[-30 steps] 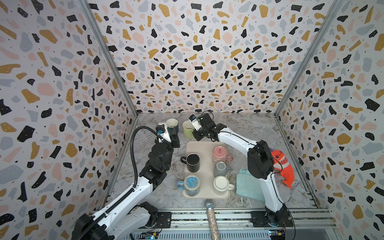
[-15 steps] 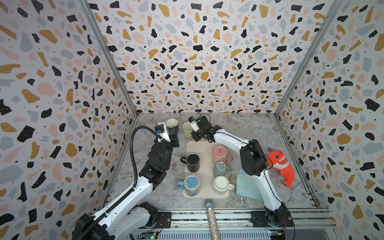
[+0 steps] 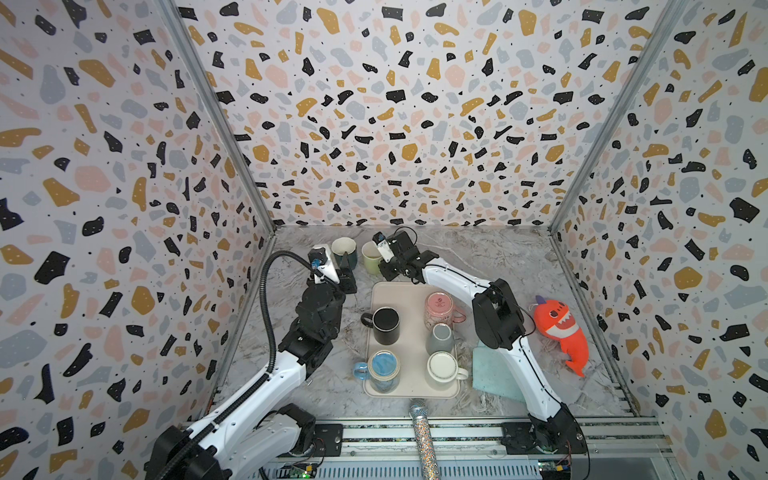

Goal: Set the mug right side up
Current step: 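Carry the upright light green mug with the right gripper beside the dark green mug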

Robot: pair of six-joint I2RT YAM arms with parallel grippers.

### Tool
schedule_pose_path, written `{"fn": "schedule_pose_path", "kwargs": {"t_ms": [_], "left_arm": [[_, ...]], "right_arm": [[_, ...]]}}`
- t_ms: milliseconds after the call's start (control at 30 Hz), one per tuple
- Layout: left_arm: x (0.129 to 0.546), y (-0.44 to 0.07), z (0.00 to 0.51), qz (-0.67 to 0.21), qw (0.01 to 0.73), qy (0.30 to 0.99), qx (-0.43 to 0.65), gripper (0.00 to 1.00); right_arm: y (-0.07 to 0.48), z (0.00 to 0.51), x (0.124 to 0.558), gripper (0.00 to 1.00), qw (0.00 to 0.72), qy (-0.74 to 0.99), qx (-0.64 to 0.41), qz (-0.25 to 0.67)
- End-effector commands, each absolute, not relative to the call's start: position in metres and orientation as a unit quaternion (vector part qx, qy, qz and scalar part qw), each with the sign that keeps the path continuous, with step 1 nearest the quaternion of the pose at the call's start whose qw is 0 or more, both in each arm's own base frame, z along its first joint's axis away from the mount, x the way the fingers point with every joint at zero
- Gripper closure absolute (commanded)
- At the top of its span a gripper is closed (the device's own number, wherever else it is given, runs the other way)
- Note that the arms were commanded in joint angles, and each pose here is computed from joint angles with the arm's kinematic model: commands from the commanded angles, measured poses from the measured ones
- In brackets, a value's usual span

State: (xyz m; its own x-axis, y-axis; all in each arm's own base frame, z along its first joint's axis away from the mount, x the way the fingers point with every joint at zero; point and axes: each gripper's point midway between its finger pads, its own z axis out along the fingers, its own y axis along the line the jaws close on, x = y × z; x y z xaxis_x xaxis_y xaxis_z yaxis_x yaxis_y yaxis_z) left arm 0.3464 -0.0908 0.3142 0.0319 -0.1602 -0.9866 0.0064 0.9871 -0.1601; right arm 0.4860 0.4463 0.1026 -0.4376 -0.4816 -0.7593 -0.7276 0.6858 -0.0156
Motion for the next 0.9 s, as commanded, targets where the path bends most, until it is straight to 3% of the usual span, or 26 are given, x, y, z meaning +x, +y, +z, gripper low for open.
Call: {"fn": "schedule_pose_path", "kwargs": {"t_ms": [0,367,867], "left_arm": [[0.347,-0.087,0.324,-0.057,0.729,0.679,-0.064,0.51],[0.347,-0.083,0.323,-0.048,0.730,0.679,-0.063,0.51],[0.345,-0.081,0.324,-0.049,0.731,0.678,-0.065,0.52]], "right_arm": [[0.464,0.162,0.496,1.00,0.451,0.799,-0.354,0.182],[0.475,0.156,0.495,1.00,0.449,0.798,-0.360,0.178],[0.470,0.156,0.491,0.65,0.446,0.804,-0.357,0.163]]}}
